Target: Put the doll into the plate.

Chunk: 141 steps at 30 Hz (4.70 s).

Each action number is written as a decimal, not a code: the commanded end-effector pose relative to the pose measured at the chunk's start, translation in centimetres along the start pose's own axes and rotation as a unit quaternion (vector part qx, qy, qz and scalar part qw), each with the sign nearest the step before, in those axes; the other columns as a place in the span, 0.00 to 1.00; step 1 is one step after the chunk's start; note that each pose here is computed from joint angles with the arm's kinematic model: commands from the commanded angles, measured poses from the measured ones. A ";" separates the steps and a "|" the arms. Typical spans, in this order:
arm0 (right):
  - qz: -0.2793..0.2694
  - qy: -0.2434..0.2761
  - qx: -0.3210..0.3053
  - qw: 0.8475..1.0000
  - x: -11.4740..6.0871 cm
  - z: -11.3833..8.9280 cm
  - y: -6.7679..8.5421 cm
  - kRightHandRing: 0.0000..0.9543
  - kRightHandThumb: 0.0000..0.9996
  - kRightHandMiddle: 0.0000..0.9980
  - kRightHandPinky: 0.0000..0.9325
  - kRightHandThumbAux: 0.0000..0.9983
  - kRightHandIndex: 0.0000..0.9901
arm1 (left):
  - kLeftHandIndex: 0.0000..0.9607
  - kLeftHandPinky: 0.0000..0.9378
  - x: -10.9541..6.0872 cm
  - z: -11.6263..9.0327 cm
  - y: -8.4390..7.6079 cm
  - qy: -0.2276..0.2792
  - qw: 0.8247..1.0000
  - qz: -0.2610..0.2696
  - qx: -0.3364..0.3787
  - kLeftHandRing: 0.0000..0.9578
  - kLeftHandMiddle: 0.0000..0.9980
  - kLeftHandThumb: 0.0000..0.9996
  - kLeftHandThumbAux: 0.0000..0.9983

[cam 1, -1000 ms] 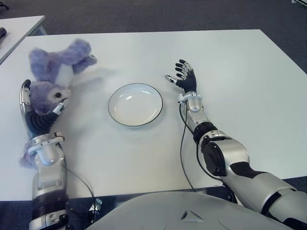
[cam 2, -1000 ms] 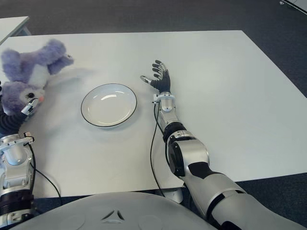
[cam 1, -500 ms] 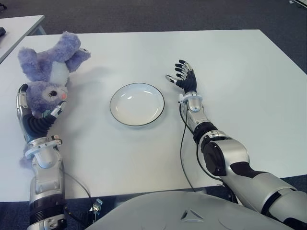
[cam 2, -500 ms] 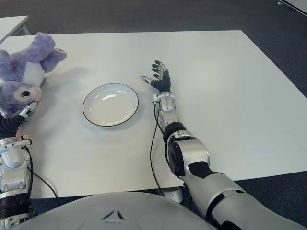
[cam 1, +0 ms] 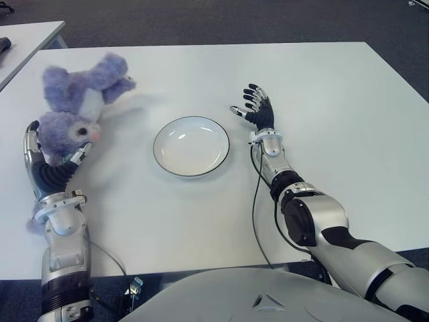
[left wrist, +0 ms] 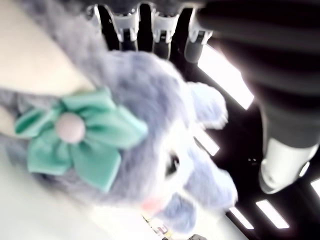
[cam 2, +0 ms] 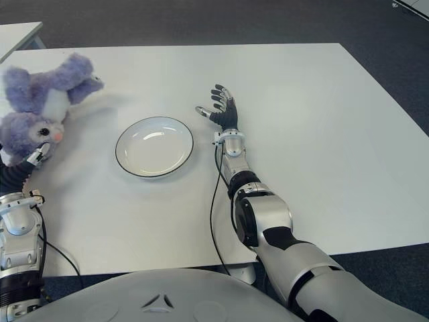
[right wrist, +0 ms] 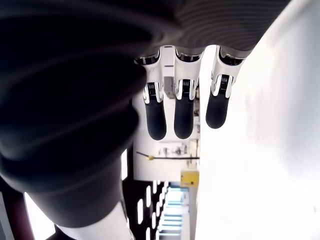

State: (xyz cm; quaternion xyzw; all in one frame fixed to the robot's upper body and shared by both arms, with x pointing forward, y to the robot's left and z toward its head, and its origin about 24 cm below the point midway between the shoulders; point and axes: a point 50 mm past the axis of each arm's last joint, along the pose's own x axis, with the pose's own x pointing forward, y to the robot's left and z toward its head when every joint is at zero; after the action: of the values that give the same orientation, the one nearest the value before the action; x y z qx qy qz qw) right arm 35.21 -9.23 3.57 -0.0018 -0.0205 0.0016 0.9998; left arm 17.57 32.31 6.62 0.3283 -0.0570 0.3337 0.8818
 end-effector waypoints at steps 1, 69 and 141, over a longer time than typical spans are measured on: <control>-0.013 0.224 0.016 0.974 -7.2 -9.5 0.1 0.21 0.09 0.22 0.22 0.95 0.15 | 0.04 0.00 -1.8 -2.0 -0.7 0.054 0.998 -0.027 0.025 0.04 0.06 0.02 0.60; -0.010 0.227 0.013 0.974 -7.1 -9.5 -0.2 0.22 0.09 0.23 0.23 0.95 0.15 | 0.07 0.05 3.8 7.2 5.9 -0.133 0.986 0.070 0.068 0.08 0.10 0.13 0.66; -0.013 0.224 0.008 0.974 -7.1 -9.5 -0.4 0.24 0.09 0.25 0.24 0.96 0.17 | 0.07 0.21 10.7 6.7 1.6 -0.075 0.929 -0.166 0.323 0.12 0.09 0.25 0.41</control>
State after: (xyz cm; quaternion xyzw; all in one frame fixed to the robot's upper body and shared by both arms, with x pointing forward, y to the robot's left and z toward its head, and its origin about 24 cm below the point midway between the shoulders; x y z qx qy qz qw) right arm 35.30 -9.43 3.69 0.0035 -0.0226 0.0002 0.9997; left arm 25.03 34.76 16.60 0.6096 0.0163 0.1853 0.7705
